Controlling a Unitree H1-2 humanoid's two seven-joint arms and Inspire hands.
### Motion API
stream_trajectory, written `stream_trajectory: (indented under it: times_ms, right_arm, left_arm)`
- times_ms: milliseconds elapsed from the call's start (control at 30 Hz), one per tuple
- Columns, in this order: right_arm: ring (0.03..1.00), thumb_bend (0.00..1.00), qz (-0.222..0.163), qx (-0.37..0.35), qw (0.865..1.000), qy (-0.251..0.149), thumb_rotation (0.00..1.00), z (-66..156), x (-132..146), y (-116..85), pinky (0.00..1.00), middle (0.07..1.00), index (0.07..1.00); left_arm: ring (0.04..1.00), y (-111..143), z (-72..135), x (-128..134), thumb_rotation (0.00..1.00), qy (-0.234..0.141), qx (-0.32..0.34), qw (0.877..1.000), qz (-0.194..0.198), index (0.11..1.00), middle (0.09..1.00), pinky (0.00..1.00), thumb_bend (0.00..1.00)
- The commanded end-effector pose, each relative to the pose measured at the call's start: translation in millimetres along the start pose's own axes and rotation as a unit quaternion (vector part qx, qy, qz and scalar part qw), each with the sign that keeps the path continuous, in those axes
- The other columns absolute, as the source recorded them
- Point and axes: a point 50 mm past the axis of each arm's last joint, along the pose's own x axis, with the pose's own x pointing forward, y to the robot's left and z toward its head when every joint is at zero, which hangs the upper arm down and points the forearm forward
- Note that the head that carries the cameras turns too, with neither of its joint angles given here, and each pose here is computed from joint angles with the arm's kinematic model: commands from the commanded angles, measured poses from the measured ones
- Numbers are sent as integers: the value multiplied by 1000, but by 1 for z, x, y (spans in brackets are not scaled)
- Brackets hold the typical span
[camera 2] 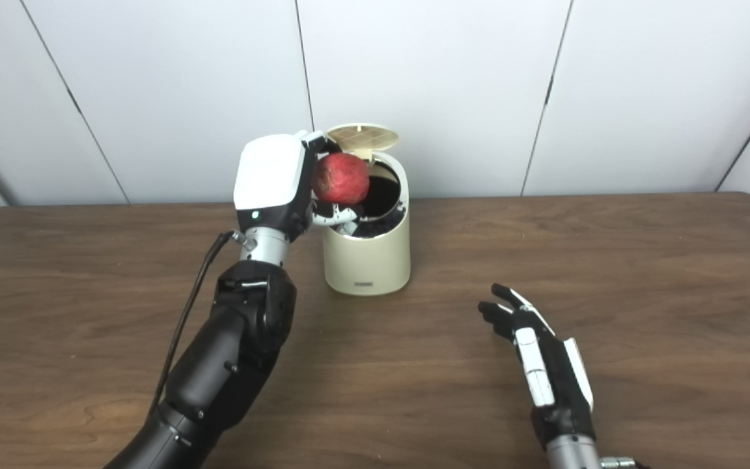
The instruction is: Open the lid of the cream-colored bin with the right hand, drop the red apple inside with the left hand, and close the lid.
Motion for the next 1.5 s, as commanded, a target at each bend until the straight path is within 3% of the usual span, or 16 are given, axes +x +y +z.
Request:
stream_trajectory:
  times_ms: [0, 300, 500, 700, 1033, 1200, 1467]
  right_arm:
    - [782, 467, 3, -2, 999, -48, 975, 16, 7, 1, 831, 743, 818]
    - [781, 490, 0, -22, 999, -46, 997, 15, 8, 3, 831, 730, 802]
    - [788, 476, -1, -27, 999, -43, 1000, 15, 8, 5, 845, 728, 800]
    - [780, 470, 1, -37, 998, -44, 1000, 15, 8, 6, 817, 731, 806]
    - [785, 468, 0, -36, 998, -44, 1000, 16, 8, 7, 861, 722, 800]
    - [774, 459, 1, -38, 998, -46, 1000, 16, 9, 7, 837, 716, 772]
    - [767, 441, -2, -38, 998, -45, 1000, 17, 9, 10, 827, 710, 749]
  left_arm:
    - [658, 9, 4, 9, 75, -11, -8, 1000, 14, 643, 695, 570, 973]
    - [681, 1, 5, 8, 3, -13, -78, 997, -8, 647, 690, 624, 910]
    - [584, -6, 5, 8, 0, -17, -118, 993, -10, 624, 643, 503, 805]
    - [644, -9, 6, 10, 0, -18, -110, 994, -13, 645, 685, 569, 860]
    - [729, -9, 4, 10, 33, -16, -88, 995, -31, 685, 746, 642, 967]
    - [729, -8, 4, 12, 57, -14, -87, 995, -44, 704, 756, 634, 1000]
    - [750, -8, 3, 11, 186, -8, -87, 995, -56, 711, 780, 647, 1000]
